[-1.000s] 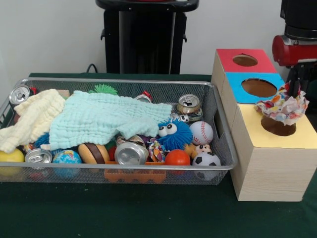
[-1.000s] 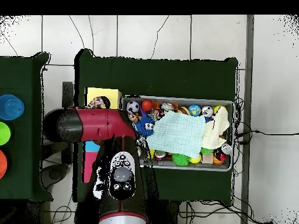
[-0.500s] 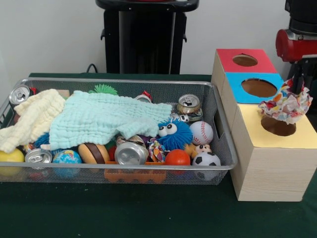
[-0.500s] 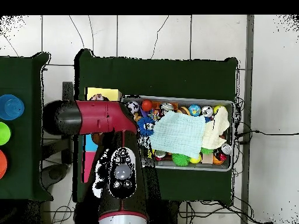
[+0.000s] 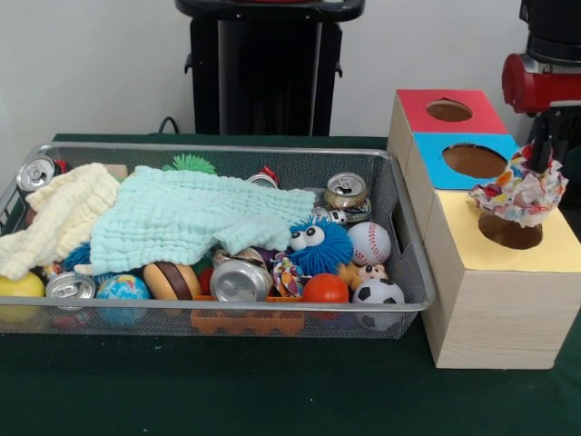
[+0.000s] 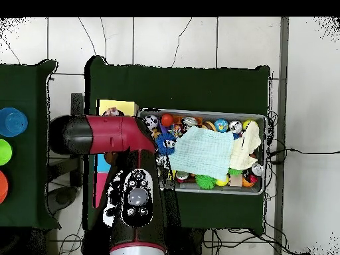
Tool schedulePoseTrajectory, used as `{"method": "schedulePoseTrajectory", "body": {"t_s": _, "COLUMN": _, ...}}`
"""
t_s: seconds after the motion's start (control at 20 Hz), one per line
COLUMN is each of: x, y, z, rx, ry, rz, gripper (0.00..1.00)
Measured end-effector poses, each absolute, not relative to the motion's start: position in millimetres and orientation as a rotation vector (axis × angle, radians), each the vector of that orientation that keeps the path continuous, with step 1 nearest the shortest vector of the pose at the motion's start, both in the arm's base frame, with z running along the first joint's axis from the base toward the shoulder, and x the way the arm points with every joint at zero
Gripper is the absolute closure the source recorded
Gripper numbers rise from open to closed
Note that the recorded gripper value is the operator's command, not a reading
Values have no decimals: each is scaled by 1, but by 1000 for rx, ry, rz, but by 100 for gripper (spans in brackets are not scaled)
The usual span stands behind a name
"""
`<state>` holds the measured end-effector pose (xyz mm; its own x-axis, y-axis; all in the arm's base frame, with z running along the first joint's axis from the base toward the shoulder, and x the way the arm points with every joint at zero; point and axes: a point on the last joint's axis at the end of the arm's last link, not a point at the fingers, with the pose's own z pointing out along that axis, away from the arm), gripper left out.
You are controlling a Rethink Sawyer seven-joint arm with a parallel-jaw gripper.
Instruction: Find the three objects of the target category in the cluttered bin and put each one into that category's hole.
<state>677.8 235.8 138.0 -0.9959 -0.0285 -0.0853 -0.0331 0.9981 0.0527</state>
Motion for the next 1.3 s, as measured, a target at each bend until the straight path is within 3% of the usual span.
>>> {"method": "schedulePoseTrajectory", "body": {"t_s": 1.3, "x": 662, "y": 227, "z": 105, "rx": -22, "ry": 2826, "rz": 45, "gripper": 100}}
